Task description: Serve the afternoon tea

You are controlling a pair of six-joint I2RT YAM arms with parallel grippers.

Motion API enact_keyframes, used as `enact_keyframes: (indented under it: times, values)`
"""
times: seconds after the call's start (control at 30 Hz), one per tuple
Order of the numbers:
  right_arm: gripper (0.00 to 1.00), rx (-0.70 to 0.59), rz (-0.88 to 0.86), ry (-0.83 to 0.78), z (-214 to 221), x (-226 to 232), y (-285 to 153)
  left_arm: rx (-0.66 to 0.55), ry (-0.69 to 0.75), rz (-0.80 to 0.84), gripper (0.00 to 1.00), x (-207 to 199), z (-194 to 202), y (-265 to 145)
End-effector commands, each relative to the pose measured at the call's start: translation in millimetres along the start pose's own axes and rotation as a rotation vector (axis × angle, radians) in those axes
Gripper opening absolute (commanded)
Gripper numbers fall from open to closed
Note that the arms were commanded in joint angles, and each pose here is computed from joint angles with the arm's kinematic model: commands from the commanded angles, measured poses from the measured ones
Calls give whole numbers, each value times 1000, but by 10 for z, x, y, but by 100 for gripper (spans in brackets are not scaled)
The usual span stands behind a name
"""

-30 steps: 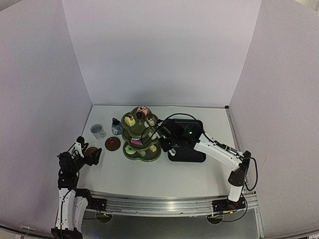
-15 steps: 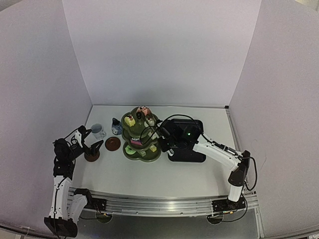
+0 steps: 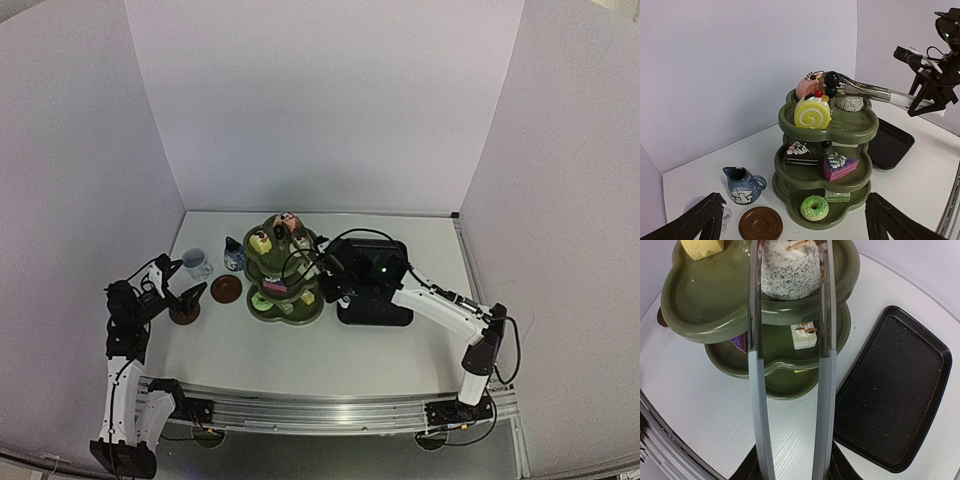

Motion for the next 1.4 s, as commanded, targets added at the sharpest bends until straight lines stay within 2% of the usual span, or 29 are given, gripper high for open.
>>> enact_keyframes:
  times: [0.0,1.37]
  values:
    - [35,-108,-37,43,-218,-1,-291,-4,-1,18,99,-45,9,-6]
    - [34,-272,-78,36,-603,28,-736,12,-1,20,99,-58,75,0]
Point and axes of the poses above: each gripper's point midway between its finger pads, its own y axis out along the fingers, its own x axis along the line the jaws close on, z = x × y, the point moved 2 cm from there along -y, back along the fingers, and after that the axes turned 14 degrees about y, right-handed, at the moved point
